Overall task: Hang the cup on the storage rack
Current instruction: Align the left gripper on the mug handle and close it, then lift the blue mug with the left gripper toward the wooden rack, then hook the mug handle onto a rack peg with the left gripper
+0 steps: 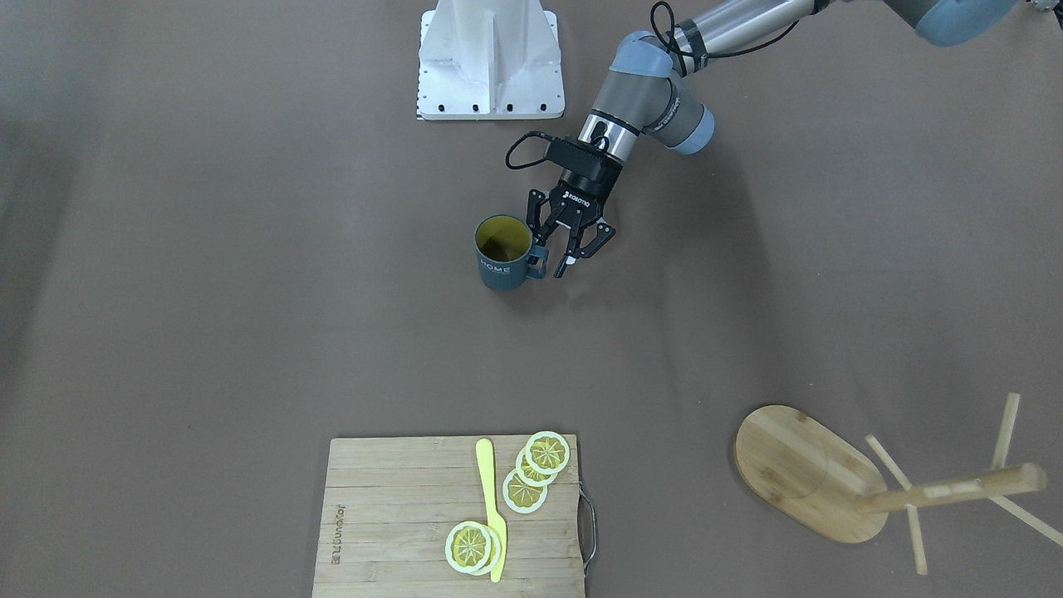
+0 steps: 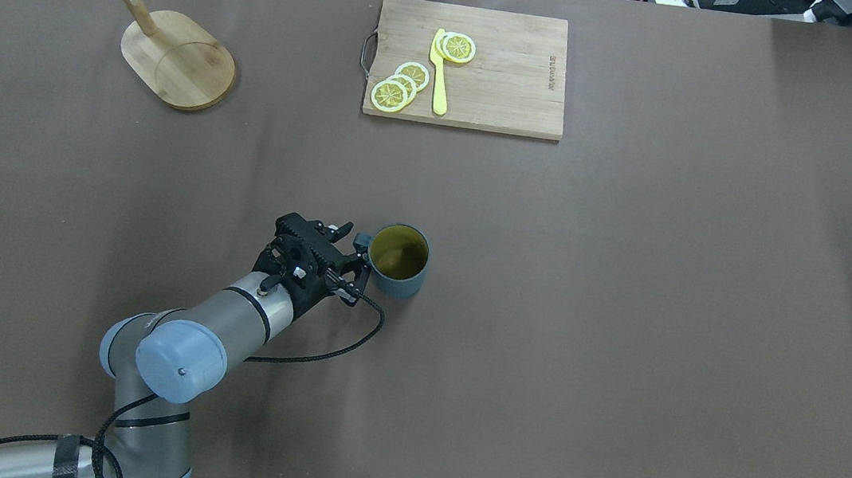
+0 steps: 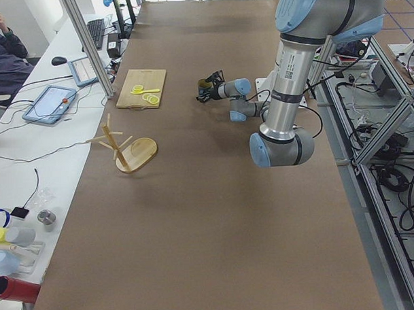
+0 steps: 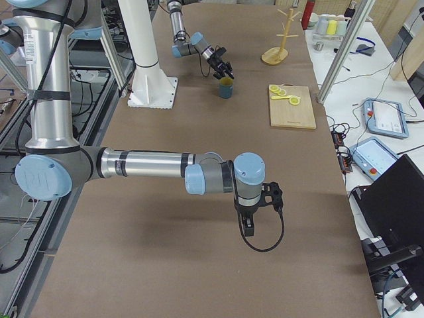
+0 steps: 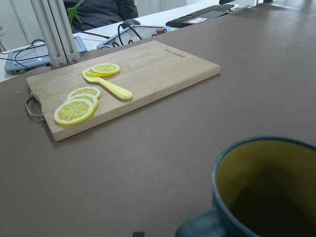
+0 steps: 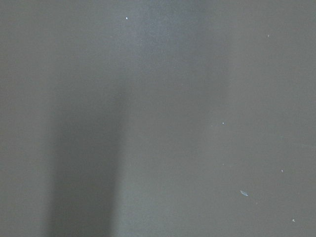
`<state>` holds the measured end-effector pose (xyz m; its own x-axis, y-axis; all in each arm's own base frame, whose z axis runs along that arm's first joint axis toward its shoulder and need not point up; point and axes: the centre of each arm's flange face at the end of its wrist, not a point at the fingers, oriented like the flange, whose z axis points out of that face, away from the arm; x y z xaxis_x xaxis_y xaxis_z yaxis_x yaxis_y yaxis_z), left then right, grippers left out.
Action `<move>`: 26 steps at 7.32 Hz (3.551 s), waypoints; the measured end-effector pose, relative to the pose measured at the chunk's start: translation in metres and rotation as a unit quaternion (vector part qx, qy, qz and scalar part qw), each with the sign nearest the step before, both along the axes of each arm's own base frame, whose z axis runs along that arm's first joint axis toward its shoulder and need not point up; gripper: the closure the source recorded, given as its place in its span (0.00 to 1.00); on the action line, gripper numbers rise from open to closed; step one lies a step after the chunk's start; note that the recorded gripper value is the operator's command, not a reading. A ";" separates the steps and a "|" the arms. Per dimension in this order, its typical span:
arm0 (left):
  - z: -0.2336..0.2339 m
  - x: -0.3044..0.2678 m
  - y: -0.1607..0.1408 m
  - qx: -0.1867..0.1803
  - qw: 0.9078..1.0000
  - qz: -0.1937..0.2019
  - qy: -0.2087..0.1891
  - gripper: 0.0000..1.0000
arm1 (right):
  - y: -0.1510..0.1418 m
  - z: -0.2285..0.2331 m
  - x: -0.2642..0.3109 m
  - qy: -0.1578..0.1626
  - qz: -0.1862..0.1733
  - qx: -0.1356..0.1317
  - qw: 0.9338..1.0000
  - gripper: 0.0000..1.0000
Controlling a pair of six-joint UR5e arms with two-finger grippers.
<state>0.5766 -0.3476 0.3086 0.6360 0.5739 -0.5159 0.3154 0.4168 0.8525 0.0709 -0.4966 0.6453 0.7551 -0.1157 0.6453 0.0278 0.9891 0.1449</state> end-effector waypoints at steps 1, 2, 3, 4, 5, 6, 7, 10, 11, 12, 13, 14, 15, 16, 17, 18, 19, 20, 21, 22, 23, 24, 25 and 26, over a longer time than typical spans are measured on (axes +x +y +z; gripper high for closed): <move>0.000 0.000 0.000 0.000 1.000 0.001 0.000 0.81 | -0.001 0.000 0.000 0.000 0.000 0.000 1.000 0.00; 0.000 0.000 0.000 0.000 1.000 0.002 0.000 0.93 | -0.001 0.001 0.000 0.000 0.000 -0.001 1.000 0.00; 0.000 0.000 0.000 0.000 1.000 0.002 0.001 1.00 | -0.001 0.001 0.000 0.000 0.000 -0.001 1.000 0.00; -0.001 0.000 -0.001 -0.001 1.000 0.002 0.004 1.00 | -0.001 0.001 0.000 0.000 0.000 -0.001 1.000 0.00; -0.002 -0.001 -0.002 -0.001 1.000 0.003 0.007 1.00 | -0.001 0.000 0.000 0.000 0.000 0.000 1.000 0.00; -0.003 -0.006 -0.008 -0.003 1.000 0.004 0.013 1.00 | -0.001 0.000 0.000 0.000 0.000 0.000 1.000 0.00; -0.006 -0.014 -0.020 -0.017 0.999 0.009 0.033 1.00 | -0.001 -0.001 0.000 0.000 0.000 0.001 1.000 0.00; -0.009 -0.038 -0.051 -0.140 0.977 0.016 0.163 1.00 | -0.001 -0.003 0.000 0.000 0.000 0.003 1.000 0.00; -0.013 -0.047 -0.056 -0.191 0.953 0.015 0.235 1.00 | -0.002 -0.003 0.000 -0.001 0.000 0.003 1.000 0.00; -0.020 -0.056 -0.060 -0.239 0.919 0.022 0.314 1.00 | -0.001 -0.003 0.000 -0.001 0.000 0.003 1.000 0.00; -0.028 -0.066 -0.065 -0.286 0.877 0.029 0.385 1.00 | -0.001 -0.004 0.000 -0.001 0.000 0.004 1.000 0.00; -0.035 -0.074 -0.073 -0.334 0.829 0.033 0.447 1.00 | -0.001 -0.004 0.000 -0.001 0.000 0.004 1.000 0.00; -0.042 -0.084 -0.083 -0.378 0.775 0.034 0.505 1.00 | -0.001 -0.005 0.000 -0.001 0.000 0.005 1.000 0.00; -0.048 -0.098 -0.095 -0.415 0.716 0.036 0.560 1.00 | -0.001 -0.005 0.000 -0.001 0.000 0.005 1.000 0.00; -0.053 -0.114 -0.113 -0.447 0.655 0.033 0.609 1.00 | -0.001 -0.005 0.000 0.000 0.000 0.006 1.000 0.00; -0.053 -0.135 -0.135 -0.474 0.592 0.026 0.652 1.00 | -0.002 -0.006 0.000 0.000 0.000 0.009 1.000 0.00; -0.050 -0.155 -0.157 -0.495 0.529 0.017 0.689 1.00 | -0.002 -0.006 0.000 0.000 0.000 0.014 1.000 0.00; -0.040 -0.171 -0.176 -0.509 0.476 0.011 0.717 1.00 | -0.002 -0.007 0.000 0.000 0.000 0.016 1.000 0.00; -0.020 -0.185 -0.197 -0.516 0.429 0.005 0.741 1.00 | -0.002 -0.007 0.000 0.000 0.000 0.018 1.000 0.00; 0.004 -0.198 -0.219 -0.520 0.393 -0.006 0.759 1.00 | -0.002 -0.008 0.000 0.000 0.000 0.019 1.000 0.00; 0.024 -0.211 -0.240 -0.519 0.370 -0.022 0.770 1.00 | -0.003 -0.009 0.000 0.000 0.000 0.022 1.000 0.00; 0.037 -0.222 -0.259 -0.519 0.356 -0.035 0.777 1.00 | -0.003 -0.010 0.000 0.000 0.000 0.025 1.000 0.00; 0.047 -0.235 -0.276 -0.519 0.343 -0.047 0.781 1.00 | -0.004 -0.010 0.000 0.000 0.000 0.026 1.000 0.00; 0.056 -0.247 -0.291 -0.521 0.332 -0.058 0.784 1.00 | -0.004 -0.011 0.000 0.000 0.000 0.027 1.000 0.00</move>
